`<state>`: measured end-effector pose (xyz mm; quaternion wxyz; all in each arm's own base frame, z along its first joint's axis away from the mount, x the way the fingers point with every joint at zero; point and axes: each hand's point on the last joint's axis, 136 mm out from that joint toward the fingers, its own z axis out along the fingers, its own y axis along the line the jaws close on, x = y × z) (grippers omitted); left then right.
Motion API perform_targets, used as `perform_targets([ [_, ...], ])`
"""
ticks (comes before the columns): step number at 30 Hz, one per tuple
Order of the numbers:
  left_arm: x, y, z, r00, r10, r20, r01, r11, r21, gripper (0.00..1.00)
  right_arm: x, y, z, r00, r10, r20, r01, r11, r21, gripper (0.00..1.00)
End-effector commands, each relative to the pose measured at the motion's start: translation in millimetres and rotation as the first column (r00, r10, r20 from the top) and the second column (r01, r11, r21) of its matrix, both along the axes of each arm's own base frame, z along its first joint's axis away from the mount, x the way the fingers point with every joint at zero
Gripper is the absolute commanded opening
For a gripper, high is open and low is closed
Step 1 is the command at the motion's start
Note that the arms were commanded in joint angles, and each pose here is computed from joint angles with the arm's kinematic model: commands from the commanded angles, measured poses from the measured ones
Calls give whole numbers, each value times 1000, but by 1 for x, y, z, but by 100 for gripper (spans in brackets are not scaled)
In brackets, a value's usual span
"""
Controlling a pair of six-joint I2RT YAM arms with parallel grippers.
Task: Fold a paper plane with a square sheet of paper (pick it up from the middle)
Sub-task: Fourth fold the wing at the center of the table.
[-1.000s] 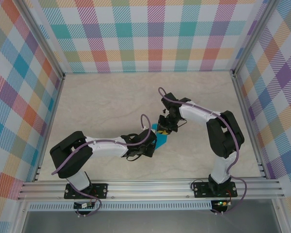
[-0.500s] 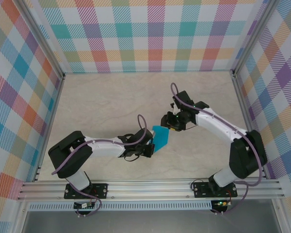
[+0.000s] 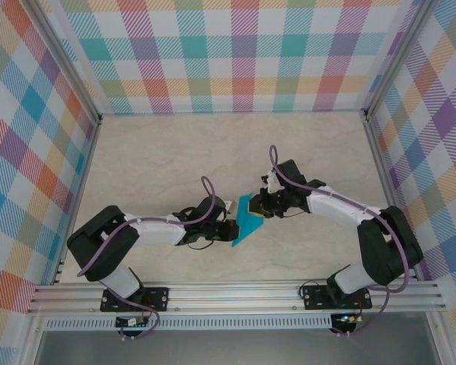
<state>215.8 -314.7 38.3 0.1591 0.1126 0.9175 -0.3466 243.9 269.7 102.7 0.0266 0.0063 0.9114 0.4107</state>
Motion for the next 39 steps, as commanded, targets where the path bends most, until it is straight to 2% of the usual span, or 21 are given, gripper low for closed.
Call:
perform_targets([
  [1, 1, -4, 3, 1000, -3, -26, 2, 999, -54, 1, 1, 20, 2, 1000, 28, -13, -27, 996, 85, 12],
  [16, 6, -3, -10, 997, 11, -83, -18, 996, -87, 1, 26, 24, -35, 997, -43, -59, 43, 999, 3, 12],
  [21, 7, 0, -13, 995, 13, -97, -22, 996, -83, 5, 30, 19, -50, 995, -68, -76, 64, 997, -53, 11],
  [27, 9, 4, -12, 996, 28, -85, -33, 998, -56, 20, 35, 20, -54, 993, -75, -87, 70, 995, -65, 11],
  [32, 6, 6, -14, 998, 27, -63, -28, 1000, -11, 26, 37, 19, -54, 992, -81, -93, 75, 995, -69, 11],
  [36, 2, 6, -15, 1000, 18, -25, -17, 998, 54, 26, 38, 21, -52, 993, -79, -93, 74, 995, -61, 11],
  [39, 1, 7, -17, 1000, 15, -10, -14, 996, 92, 21, 38, 20, -54, 992, -81, -97, 74, 995, -67, 11],
])
